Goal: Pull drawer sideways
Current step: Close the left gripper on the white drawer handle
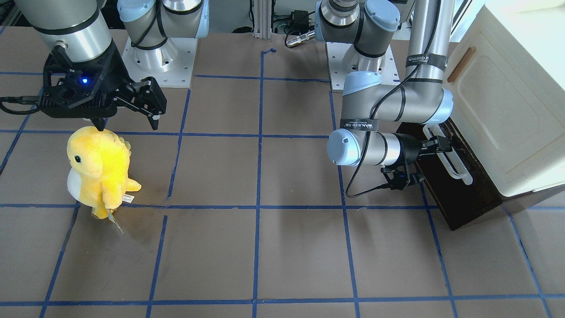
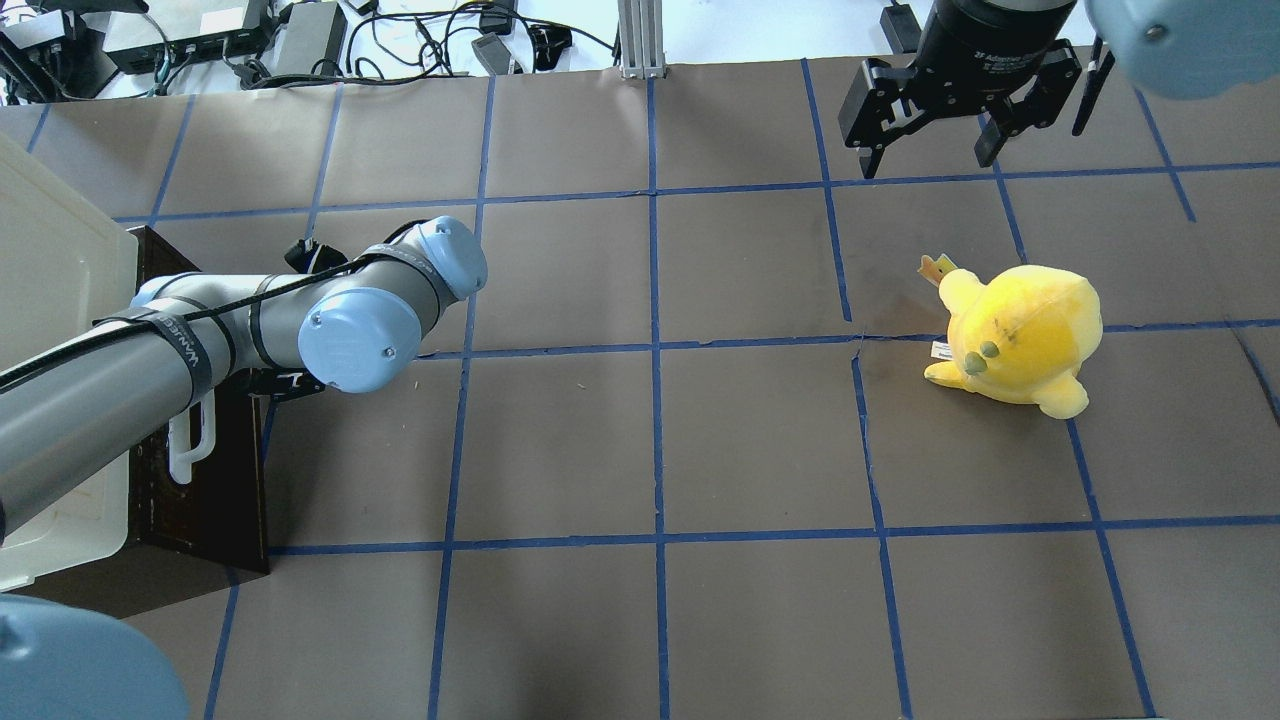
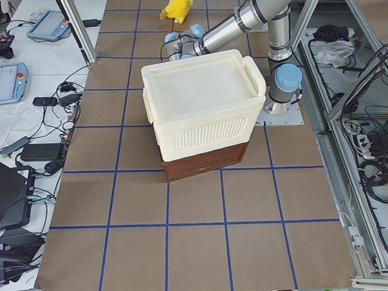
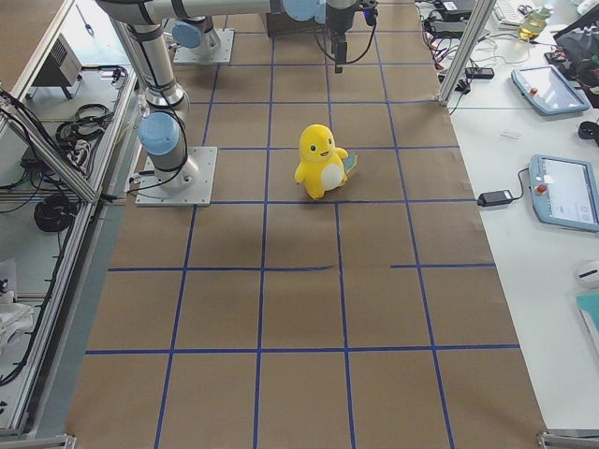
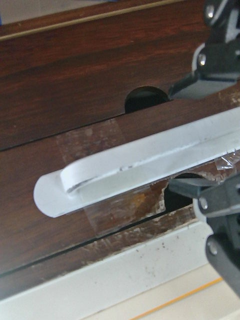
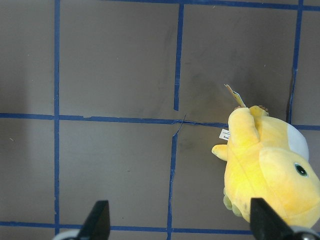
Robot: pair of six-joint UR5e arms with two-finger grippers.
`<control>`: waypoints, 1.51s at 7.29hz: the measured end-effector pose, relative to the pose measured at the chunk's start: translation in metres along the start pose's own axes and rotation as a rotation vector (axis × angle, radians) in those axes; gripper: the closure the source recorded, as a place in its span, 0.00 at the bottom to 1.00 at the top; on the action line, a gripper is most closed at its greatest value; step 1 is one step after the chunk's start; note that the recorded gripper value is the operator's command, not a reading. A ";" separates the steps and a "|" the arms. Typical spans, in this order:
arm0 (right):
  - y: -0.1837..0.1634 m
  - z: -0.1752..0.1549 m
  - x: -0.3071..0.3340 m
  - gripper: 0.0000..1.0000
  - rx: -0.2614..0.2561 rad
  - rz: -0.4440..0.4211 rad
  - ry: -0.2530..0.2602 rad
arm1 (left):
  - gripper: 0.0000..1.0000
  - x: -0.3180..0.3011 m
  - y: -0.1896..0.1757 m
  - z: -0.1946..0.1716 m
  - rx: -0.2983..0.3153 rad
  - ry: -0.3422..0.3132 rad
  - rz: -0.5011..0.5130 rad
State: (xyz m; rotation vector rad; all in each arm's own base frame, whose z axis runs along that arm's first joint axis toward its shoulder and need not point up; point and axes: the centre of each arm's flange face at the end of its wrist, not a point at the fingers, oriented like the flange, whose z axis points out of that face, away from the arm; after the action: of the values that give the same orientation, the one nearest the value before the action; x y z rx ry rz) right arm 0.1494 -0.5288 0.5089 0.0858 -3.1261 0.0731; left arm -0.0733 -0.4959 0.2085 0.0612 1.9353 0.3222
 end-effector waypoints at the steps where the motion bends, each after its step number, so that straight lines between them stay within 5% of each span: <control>1: 0.000 0.000 0.000 0.00 0.000 0.000 0.000 | 0.43 0.000 0.000 0.000 -0.001 0.000 0.002; 11: 0.000 0.000 0.000 0.00 0.000 0.000 0.000 | 0.58 0.001 -0.001 0.003 -0.009 0.002 0.002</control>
State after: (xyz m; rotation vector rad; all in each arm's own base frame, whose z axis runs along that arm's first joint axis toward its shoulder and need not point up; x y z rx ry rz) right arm 0.1494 -0.5288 0.5089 0.0858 -3.1261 0.0730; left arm -0.0706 -0.4959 0.2064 0.0569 1.9358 0.3326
